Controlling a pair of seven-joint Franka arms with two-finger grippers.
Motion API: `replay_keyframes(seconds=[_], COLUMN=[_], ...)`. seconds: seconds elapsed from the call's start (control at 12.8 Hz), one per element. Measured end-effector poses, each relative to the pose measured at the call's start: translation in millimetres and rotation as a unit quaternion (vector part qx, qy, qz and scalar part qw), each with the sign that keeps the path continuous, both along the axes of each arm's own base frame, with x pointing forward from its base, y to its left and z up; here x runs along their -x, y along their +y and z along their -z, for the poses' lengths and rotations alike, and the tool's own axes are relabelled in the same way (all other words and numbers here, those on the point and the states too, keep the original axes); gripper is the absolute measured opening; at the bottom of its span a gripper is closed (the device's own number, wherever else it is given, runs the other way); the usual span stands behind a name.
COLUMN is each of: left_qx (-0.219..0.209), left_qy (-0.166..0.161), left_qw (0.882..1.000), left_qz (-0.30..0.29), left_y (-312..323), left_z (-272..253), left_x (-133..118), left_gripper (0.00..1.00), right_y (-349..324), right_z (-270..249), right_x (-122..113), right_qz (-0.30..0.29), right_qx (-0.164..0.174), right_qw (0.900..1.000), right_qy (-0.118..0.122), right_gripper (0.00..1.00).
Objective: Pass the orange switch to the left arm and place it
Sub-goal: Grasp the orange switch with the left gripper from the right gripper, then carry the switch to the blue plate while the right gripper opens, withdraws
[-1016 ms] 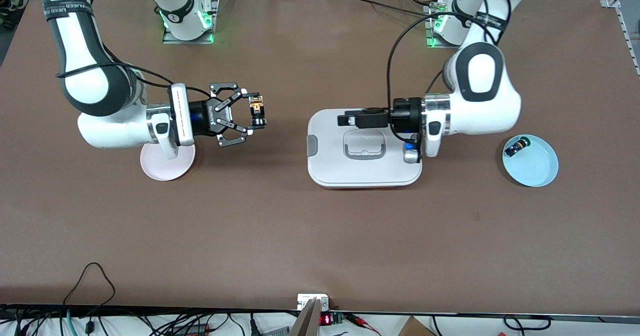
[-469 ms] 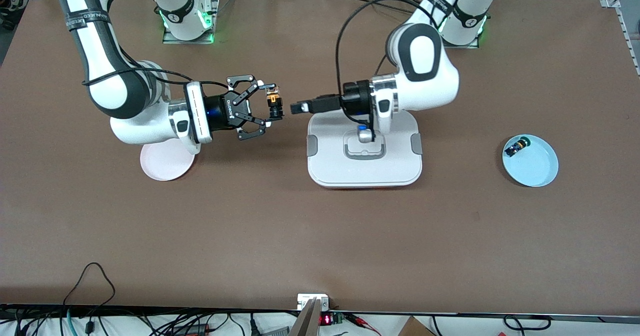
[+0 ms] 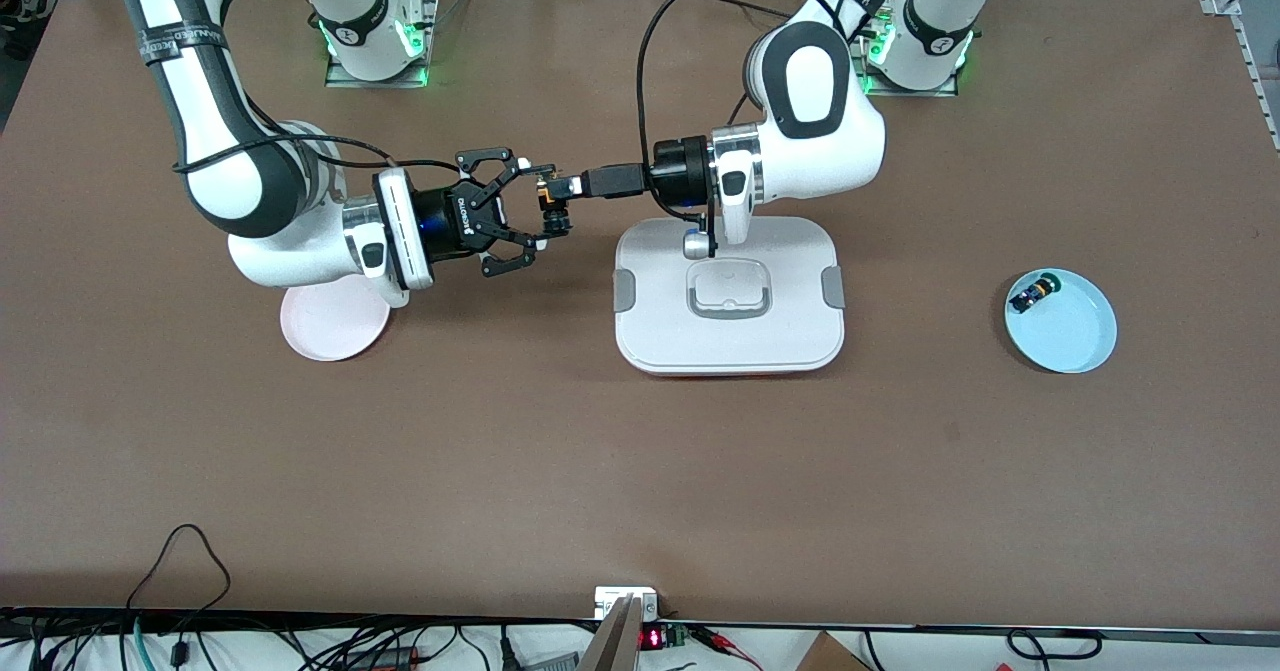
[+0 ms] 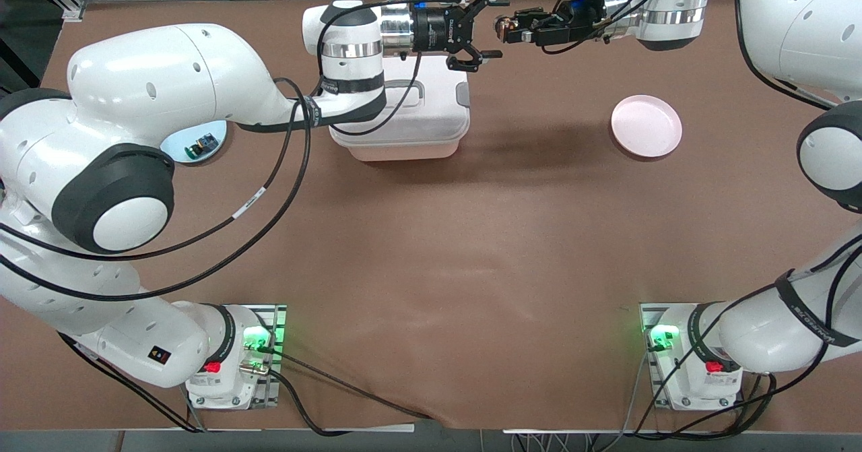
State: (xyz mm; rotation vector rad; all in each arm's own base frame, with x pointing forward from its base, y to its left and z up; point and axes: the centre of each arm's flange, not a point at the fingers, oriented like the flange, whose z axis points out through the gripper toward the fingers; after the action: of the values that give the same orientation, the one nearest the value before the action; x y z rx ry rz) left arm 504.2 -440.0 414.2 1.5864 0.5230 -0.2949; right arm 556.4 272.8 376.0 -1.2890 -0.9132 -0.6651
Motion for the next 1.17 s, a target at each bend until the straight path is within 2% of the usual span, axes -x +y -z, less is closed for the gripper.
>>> replay_keyframes(seconds=[0.16,0.31,0.47,0.55,0.62,1.02,1.17], left_qx=[0.008,0.008,0.006,0.005,0.005,0.006,0.015], left_qy=[0.012,0.015,0.009,0.002,-0.001,-0.004,-0.019], left_qw=[1.0,1.0,1.0,1.0,1.0,1.0,1.0], left_qz=[-0.007,-0.008,-0.007,-0.007,-0.007,-0.007,-0.007], left_y=[-2,-2,-2,-2,-2,0,14], left_z=[6,9,11,12,12,11,9], left_x=[0,0,0,0,-1,-3,-14], left_gripper=[0.94,0.68,0.5,0.49,0.43,0.43,0.43], right_y=[0,0,0,0,0,1,3], right_z=[0,0,0,1,1,0,-2], right_x=[0,0,0,0,0,0,-2], right_qz=[0.0,0.0,0.0,0.0,0.0,0.004,0.011], right_qx=[0.0,0.0,0.0,0.0,0.0,-0.001,-0.006], right_qw=[1.0,1.0,1.0,1.0,1.0,1.0,1.0], right_qy=[0.0,0.001,0.001,0.001,-0.002,-0.006,0.0], right_gripper=[0.72,0.72,0.72,0.72,0.72,0.72,0.91])
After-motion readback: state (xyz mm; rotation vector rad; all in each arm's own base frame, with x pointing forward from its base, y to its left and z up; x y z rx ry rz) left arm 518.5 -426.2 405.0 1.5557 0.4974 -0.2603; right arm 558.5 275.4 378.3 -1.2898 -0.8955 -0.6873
